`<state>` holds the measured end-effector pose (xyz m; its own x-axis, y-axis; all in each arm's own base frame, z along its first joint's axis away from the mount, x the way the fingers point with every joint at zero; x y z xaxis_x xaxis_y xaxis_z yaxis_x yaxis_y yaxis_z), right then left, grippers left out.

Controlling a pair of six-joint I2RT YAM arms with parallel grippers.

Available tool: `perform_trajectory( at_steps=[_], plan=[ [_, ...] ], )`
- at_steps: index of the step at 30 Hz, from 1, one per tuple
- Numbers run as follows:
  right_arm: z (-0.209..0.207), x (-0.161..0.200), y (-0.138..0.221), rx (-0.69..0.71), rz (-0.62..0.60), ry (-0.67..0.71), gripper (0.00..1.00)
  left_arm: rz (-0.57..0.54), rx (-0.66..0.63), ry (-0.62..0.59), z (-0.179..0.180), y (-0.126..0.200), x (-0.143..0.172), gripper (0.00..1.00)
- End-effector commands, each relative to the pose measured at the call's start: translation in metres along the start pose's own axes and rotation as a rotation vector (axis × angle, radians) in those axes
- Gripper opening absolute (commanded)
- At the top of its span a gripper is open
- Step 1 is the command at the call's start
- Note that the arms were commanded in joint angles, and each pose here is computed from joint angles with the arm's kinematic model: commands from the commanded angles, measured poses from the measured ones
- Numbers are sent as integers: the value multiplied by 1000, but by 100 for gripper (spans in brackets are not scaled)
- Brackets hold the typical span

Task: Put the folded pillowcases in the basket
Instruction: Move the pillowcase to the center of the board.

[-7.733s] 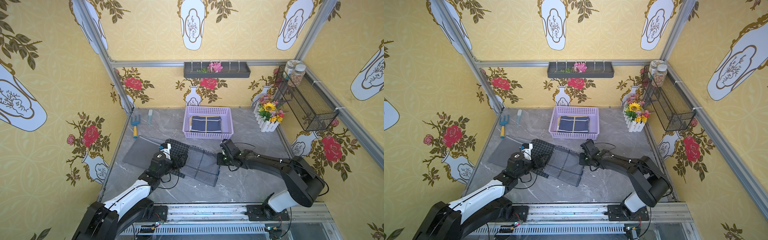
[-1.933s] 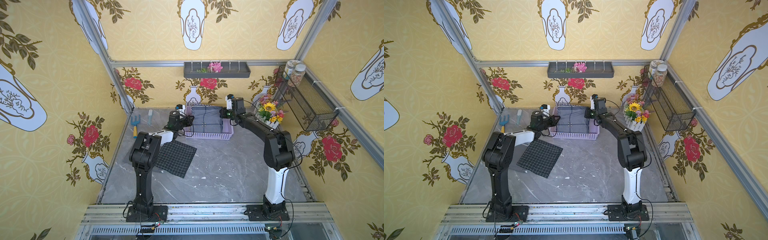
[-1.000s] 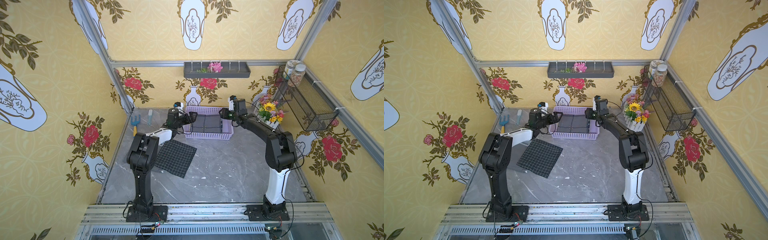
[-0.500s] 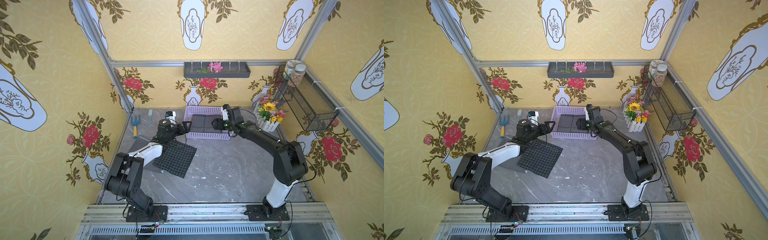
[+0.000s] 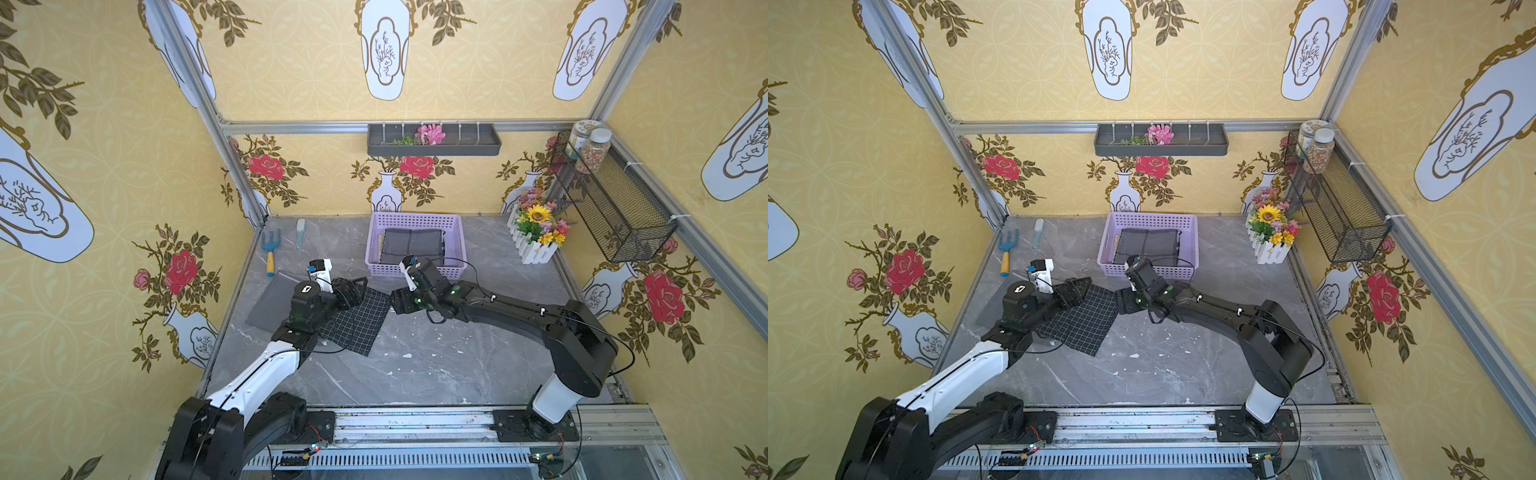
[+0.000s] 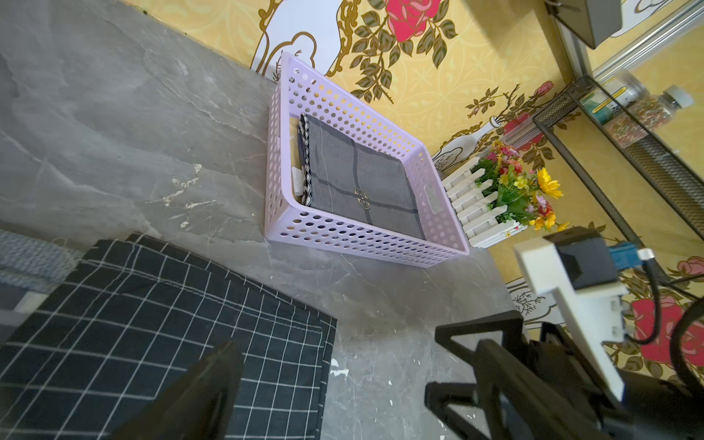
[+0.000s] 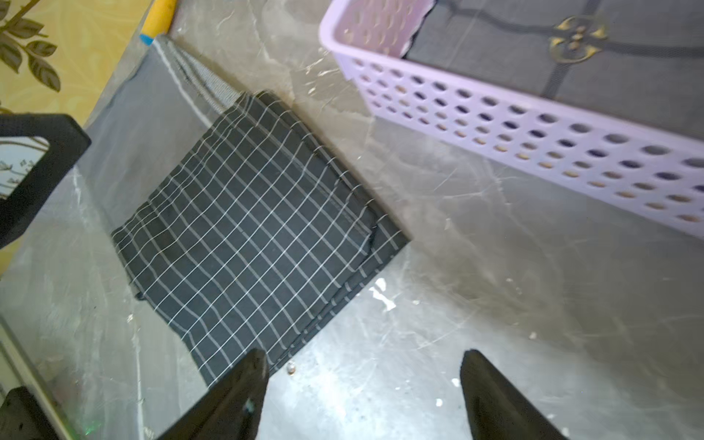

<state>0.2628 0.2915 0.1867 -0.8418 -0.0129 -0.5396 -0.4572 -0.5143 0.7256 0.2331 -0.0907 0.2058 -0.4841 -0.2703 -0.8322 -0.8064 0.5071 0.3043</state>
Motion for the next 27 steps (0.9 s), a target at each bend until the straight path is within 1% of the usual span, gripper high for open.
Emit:
perform_trajectory(
  at_steps=[1,2,7,13,17,27],
  plan=[
    [20,11,-10,8,-27,-22,83,12,-44,22,3,19,11,100],
    [25,14,-12,24,-26,-7,83,2,-48,24,2,25,12,100],
    [51,34,-31,195,-33,107,83,-17,-76,26,1,49,18,100],
    [74,50,-53,347,-39,238,83,-47,-122,30,2,64,19,100],
    [76,58,-65,386,-19,264,83,-62,-178,51,6,68,21,100],
    [63,74,-79,401,27,241,84,-124,-298,99,15,80,25,100]
  ],
)
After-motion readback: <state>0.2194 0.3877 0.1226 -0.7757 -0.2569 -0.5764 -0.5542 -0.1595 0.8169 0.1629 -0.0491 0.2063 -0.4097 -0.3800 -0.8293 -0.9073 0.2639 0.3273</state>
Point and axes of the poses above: each gripper's point midway between its finger pads, its own y axis back along the fingers, its own z axis along the line the jaws close on, x = y × z, the point moved 10 cm from there along y, back along the fingers, and after that the axes turned 12 degrees about -y, right-handed, at the moved point
